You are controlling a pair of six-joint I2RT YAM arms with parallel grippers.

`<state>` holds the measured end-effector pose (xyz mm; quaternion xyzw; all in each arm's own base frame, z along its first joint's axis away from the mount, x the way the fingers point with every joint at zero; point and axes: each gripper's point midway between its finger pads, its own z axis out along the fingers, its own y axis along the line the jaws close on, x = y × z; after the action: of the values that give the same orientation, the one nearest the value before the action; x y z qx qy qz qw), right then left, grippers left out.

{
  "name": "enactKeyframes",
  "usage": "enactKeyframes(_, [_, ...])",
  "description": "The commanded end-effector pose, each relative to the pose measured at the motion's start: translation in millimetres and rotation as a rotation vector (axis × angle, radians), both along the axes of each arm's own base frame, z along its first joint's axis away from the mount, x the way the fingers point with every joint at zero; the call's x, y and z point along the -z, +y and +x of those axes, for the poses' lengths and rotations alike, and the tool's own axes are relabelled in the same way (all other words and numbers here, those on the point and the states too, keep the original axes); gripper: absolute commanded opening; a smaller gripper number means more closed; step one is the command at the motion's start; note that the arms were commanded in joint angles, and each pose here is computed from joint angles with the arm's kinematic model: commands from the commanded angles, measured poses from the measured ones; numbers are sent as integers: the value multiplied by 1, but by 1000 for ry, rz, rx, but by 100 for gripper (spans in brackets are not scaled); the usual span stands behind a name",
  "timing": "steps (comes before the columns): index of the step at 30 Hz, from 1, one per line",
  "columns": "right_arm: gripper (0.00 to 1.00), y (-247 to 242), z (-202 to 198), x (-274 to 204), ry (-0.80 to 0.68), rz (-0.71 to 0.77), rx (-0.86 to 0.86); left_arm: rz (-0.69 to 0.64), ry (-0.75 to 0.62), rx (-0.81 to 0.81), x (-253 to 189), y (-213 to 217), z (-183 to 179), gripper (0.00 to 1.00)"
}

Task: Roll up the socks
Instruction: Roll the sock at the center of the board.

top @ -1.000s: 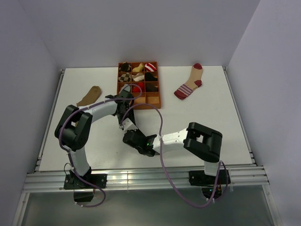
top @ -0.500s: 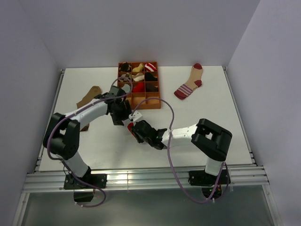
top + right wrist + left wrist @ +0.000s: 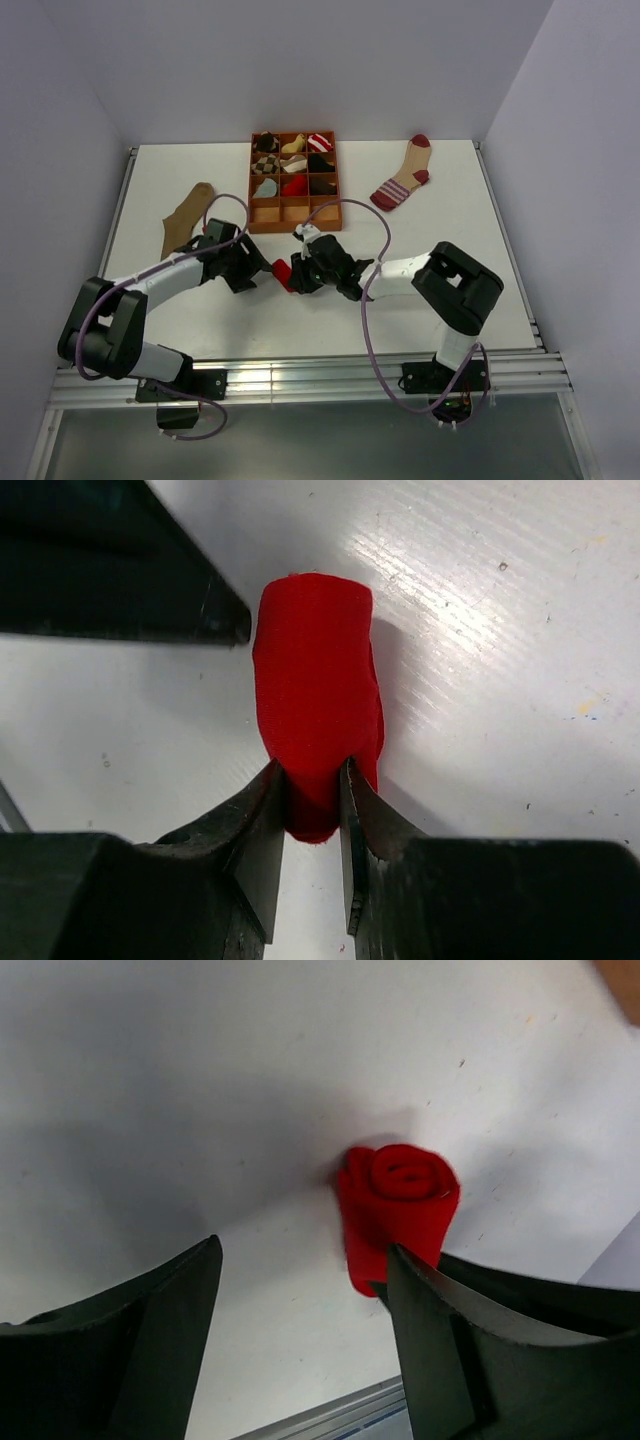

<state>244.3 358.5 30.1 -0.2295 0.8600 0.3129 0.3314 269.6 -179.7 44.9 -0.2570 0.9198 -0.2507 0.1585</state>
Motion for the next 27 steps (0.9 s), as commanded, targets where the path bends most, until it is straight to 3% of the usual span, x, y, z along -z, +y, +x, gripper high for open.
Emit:
enactKeyframes(1, [3, -21, -41, 43, 216, -75, -62, -158, -133, 2, -27, -23, 10, 72])
enactKeyframes(9, [3, -19, -46, 46, 280, -19, -74, -218, -176, 10, -12, -32, 11, 73])
enactKeyframes(18, [4, -19, -47, 52, 331, 10, -68, -179, -102, -2, 20, -27, 3, 65])
enactKeyframes(27, [4, -10, -47, 42, 370, 86, -89, -148, -46, 15, 46, -23, -10, 63])
